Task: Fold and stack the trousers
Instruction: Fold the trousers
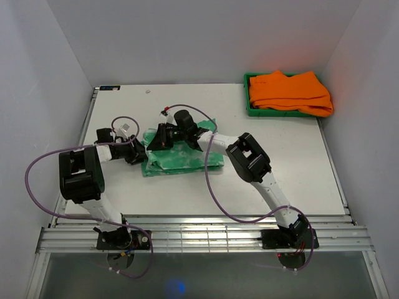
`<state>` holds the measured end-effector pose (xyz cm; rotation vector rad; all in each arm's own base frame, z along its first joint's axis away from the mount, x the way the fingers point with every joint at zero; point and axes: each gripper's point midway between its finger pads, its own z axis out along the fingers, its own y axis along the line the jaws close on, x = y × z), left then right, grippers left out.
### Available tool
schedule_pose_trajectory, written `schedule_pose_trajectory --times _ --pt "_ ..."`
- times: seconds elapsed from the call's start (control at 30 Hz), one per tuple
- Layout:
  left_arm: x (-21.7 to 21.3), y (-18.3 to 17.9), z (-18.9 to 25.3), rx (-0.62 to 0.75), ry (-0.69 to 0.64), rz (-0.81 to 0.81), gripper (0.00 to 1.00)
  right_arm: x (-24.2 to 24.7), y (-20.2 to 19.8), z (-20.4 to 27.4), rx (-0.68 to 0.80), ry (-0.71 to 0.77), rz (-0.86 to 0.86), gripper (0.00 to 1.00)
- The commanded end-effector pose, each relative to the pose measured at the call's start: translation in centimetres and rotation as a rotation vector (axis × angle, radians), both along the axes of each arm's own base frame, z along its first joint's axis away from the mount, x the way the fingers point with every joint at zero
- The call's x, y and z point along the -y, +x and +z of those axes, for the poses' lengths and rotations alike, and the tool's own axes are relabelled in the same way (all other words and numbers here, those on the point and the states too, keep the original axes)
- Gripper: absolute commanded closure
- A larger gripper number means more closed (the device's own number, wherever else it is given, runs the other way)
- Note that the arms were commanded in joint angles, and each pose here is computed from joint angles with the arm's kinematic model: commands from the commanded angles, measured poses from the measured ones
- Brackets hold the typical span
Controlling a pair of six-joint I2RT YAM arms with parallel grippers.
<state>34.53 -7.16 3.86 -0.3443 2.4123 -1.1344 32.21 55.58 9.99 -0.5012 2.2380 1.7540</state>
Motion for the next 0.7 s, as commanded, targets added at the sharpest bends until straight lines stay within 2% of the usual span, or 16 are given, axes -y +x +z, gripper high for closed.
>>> schedule_pose_trajectory --times 0.0,0.07,0.17,0.2,0.27,0.37,0.4,0.5,0.53,0.67 --pt "-2.7 -0.6 1.8 -0.03 0.129 0.062 0.45 0.2 0.4 -1.2 0.017 -0.007 -0.023 0.92" --pt "-3.4 -0.8 3.0 -0.001 0.157 0.066 0.44 0.3 0.2 -0.7 0.024 0.006 -0.016 0.87" --pt "-4.8 -1.5 3.9 0.005 0.194 0.099 0.39 0.3 0.2 0.1 0.038 0.025 -0.015 0.56" --pt "-4.6 -1.8 4.2 0.006 0.182 0.089 0.38 0.2 -0.1 0.5 0.044 0.036 -0.002 0.43" --pt "-5.2 -1.9 5.1 0.04 0.179 0.098 0.37 0.1 -0.2 1.9 0.066 0.071 0.008 0.28" --pt "-5.1 -1.7 7.2 0.122 0.121 0.082 0.38 0.0 -0.8 5.5 0.126 0.146 0.062 0.25" --pt "-4.7 -1.7 7.9 0.147 0.097 0.059 0.38 0.1 -0.9 6.3 0.138 0.152 0.071 0.2" --pt "-3.6 -1.7 10.6 0.237 0.04 0.016 0.38 1.2 -1.6 9.4 0.197 0.181 0.134 0.19" --pt "-3.4 -1.6 11.1 0.254 0.038 0.012 0.37 2.2 -1.4 11.3 0.223 0.197 0.148 0.17" --pt "-2.9 -0.1 12.0 0.301 0.118 -0.001 0.36 6.2 0.1 13.7 0.284 0.167 0.172 0.13"
